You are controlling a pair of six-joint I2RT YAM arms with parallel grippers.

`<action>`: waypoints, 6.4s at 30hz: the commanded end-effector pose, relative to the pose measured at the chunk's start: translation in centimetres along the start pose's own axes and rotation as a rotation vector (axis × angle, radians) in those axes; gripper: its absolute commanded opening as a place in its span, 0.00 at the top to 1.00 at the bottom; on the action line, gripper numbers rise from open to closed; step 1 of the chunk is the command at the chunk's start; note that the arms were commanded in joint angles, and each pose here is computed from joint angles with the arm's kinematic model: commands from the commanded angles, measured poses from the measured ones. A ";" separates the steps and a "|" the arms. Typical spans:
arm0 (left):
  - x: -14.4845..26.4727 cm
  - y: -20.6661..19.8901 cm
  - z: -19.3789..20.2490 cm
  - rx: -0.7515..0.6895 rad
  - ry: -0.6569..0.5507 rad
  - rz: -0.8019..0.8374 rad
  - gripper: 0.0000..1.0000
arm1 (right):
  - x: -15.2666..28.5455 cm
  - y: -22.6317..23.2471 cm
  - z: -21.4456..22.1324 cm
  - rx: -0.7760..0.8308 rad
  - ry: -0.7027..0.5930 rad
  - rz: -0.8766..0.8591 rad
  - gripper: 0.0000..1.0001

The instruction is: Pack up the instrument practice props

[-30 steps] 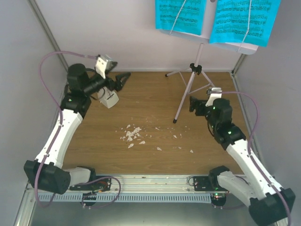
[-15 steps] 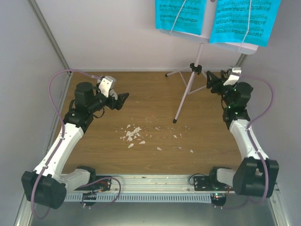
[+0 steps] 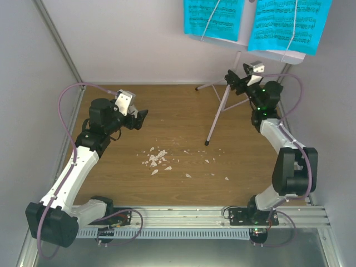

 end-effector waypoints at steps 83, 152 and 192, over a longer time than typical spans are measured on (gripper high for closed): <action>-1.8 -0.7 1.4 0.001 0.049 -0.025 0.04 | 7.1 26.5 -2.9 -0.394 -0.071 -0.276 1.00; 23.8 -5.8 -13.3 0.069 -0.561 -0.034 0.08 | 19.7 3.4 -21.5 -0.265 -0.123 0.364 0.00; 16.8 -18.3 -24.4 0.009 -0.445 0.703 0.35 | 20.6 10.6 -29.0 -0.123 -0.136 -0.346 0.26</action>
Point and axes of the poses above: each gripper's point midway between its finger pads, its own x axis back along the fingers, its own y axis along the line the jaws close on, z = x × y, the point moved 8 cm from there along x, back along the fingers, and after that the axes turned 5 degrees about x, right-handed, at the moved point
